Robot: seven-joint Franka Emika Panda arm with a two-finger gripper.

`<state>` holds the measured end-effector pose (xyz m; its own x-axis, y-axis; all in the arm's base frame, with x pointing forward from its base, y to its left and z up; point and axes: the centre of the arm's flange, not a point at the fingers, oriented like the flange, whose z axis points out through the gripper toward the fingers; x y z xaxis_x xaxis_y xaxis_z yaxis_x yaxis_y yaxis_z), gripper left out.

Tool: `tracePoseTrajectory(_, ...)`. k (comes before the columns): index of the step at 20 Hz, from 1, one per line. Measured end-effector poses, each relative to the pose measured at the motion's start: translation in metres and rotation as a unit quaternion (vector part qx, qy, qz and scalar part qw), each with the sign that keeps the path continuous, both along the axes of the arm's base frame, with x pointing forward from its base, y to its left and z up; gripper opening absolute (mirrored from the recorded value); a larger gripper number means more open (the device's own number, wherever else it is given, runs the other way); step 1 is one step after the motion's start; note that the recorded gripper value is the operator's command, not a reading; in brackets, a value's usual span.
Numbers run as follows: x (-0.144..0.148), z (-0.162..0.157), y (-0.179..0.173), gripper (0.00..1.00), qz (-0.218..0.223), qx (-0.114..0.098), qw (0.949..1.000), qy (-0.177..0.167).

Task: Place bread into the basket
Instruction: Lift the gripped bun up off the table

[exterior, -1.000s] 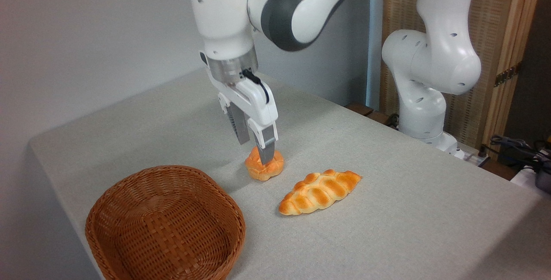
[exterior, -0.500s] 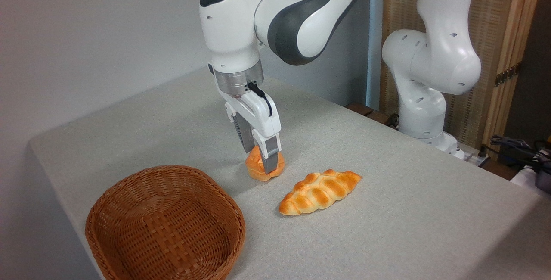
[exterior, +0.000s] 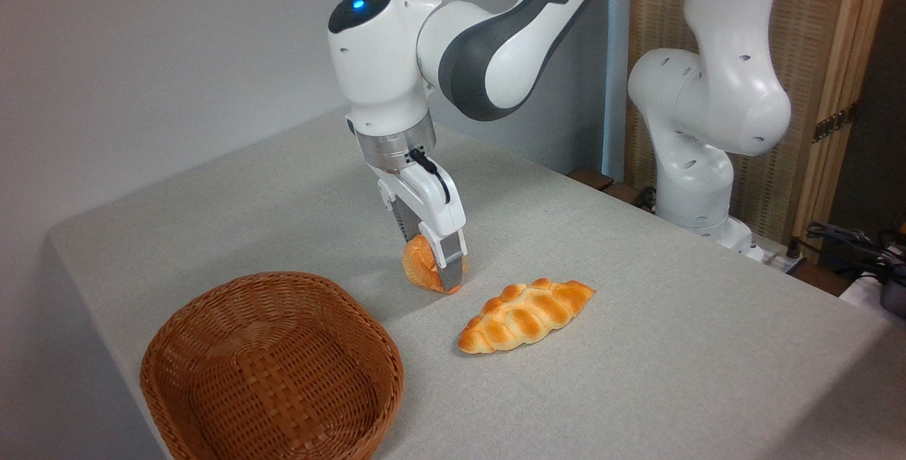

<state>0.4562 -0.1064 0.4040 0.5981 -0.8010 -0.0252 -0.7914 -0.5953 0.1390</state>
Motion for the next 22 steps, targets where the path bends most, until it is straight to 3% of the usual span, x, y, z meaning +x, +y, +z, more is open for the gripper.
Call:
tracePoseTrajectory(6,0.0,-0.001,0.0,0.38,0.0,0.0,1.0,0.001)
tracePoseTrajectory(13,0.0,-0.001,-0.001,0.24,0.0,0.0,1.0,0.0)
tracePoseTrajectory(18,0.001,0.001,-0.001,0.24,0.0,0.0,1.0,-0.002)
tracePoseTrajectory(22,0.009,0.024,-0.002,0.24,0.0,-0.006,0.9996,-0.028)
